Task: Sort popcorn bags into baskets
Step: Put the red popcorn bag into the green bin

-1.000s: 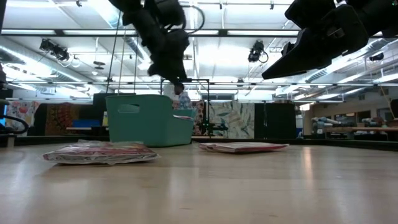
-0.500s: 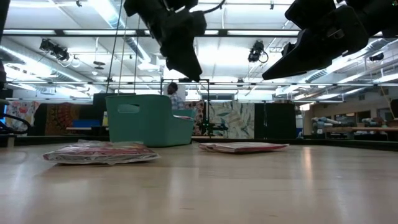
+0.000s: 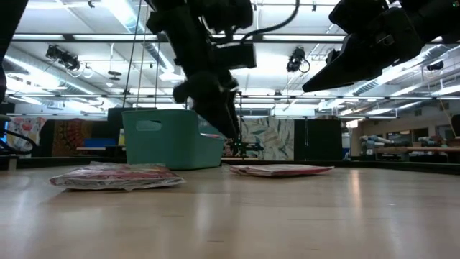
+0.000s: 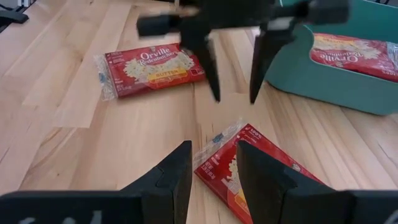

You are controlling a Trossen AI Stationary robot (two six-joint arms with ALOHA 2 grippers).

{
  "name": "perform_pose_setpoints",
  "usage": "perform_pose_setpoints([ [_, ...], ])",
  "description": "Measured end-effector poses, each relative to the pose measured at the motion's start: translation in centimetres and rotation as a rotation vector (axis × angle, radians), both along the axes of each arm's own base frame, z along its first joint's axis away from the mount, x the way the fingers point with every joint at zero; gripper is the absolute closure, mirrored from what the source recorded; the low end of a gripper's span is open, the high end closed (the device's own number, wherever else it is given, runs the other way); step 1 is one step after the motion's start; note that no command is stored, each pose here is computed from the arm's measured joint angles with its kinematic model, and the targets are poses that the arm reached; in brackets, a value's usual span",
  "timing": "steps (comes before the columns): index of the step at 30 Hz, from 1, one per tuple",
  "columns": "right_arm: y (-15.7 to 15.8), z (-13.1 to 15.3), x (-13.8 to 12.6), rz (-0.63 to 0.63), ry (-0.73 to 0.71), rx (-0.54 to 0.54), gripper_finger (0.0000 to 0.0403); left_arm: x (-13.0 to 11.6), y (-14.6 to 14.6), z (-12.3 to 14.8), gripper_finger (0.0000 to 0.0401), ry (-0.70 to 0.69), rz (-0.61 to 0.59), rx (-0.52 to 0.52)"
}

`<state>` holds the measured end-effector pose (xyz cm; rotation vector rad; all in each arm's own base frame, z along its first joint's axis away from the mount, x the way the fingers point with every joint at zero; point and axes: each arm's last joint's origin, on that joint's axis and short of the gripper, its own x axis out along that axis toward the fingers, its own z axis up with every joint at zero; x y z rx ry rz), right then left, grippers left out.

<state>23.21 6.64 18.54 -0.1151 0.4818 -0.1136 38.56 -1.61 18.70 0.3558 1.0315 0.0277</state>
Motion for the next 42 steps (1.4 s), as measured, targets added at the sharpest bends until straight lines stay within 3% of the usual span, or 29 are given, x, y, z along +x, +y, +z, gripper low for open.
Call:
perform_pose_setpoints([
  [10, 0.0, 0.0, 0.0, -0.002, -0.002, 0.004, 0.0272, 1.3, -1.7, -3.0, 0.0140, 0.029, -0.129, 0.181],
  [18, 0.0, 0.0, 0.0, -0.002, 0.000, 0.004, 0.0272, 1.8, -1.5, -5.3, 0.0149, 0.095, -0.208, 0.252],
  [25, 0.0, 0.0, 0.0, 0.000, 0.001, 0.007, 0.0272, 2.1, -1.5, -6.1, 0.0211, 0.108, -0.227, 0.283],
  [34, 0.0, 0.0, 0.0, 0.001, 0.001, 0.000, 0.0272, 1.9, -1.4, -6.4, 0.0379, 0.132, -0.223, 0.284],
  [42, 0.0, 0.0, 0.0, 0.001, 0.001, 0.006, 0.0272, 1.4, -1.0, -5.1, 0.0396, 0.123, -0.184, 0.252],
])
